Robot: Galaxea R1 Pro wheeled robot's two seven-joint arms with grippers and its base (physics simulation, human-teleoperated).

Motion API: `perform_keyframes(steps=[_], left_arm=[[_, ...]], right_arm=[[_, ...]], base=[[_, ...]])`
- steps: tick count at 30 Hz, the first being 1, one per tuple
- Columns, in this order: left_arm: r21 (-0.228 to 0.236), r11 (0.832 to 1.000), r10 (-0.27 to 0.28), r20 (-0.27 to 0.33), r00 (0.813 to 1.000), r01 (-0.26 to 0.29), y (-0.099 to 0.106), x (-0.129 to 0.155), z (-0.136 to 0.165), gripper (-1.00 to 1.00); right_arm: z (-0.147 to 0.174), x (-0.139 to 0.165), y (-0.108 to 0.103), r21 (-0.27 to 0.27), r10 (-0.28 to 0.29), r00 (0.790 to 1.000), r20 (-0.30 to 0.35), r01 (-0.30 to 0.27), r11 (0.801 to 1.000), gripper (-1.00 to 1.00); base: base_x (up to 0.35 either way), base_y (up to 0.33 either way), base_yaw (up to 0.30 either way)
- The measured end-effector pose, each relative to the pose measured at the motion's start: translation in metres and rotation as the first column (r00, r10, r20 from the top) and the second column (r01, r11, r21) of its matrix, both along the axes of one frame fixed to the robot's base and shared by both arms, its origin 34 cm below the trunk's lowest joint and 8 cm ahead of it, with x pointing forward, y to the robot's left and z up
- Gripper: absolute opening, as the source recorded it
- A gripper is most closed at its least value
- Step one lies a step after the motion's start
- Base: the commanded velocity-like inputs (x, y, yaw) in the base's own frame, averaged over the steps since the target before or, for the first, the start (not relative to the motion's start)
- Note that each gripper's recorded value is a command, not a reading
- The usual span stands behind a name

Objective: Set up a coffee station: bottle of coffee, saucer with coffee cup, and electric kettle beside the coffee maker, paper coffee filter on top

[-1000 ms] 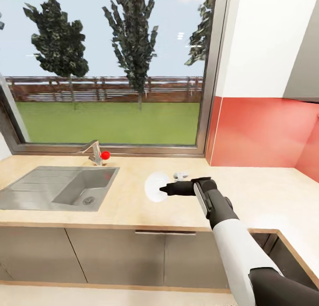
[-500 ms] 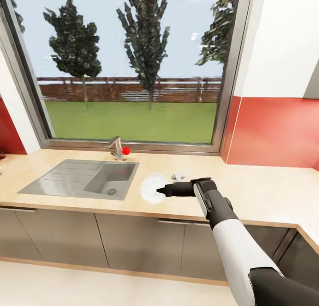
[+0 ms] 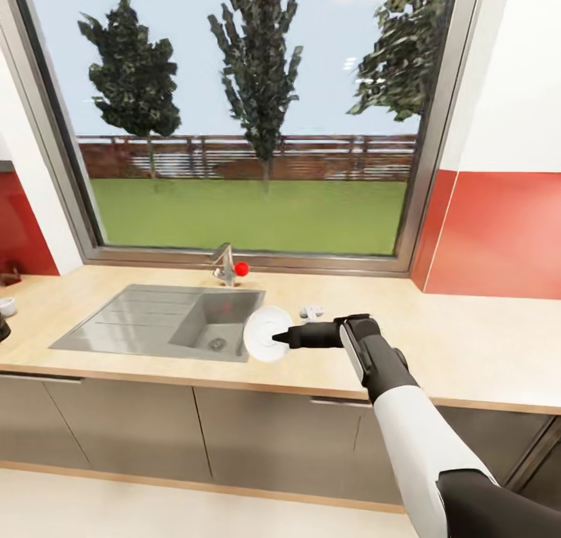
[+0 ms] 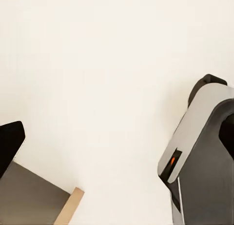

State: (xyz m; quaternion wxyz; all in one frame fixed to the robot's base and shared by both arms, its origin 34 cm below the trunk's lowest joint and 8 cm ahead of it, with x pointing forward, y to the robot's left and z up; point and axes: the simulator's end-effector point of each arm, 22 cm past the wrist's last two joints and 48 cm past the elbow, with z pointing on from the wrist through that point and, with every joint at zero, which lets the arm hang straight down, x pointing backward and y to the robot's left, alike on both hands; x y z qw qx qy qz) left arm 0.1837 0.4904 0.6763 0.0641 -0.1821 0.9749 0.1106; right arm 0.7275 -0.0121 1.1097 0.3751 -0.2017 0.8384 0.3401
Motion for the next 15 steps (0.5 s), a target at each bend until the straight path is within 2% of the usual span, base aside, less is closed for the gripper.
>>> perform_keyframes(steps=[8,15], left_arm=[[-0.022,1.0,0.002,0.002,1.0,-0.002,-0.016,0.0,-0.005,1.0],[-0.027,1.0,0.003,0.004,1.0,-0.003,-0.02,0.001,-0.006,1.0]], right_arm=[[-0.008,-0.002,0.001,-0.002,0.003,1.0,-0.02,-0.003,1.0,-1.0],[-0.021,-0.007,0.002,-0.007,0.008,0.998,-0.055,-0.008,1.0,-1.0]], base=[[0.148,0.31,0.0],[0.009,0.334,0.0]])
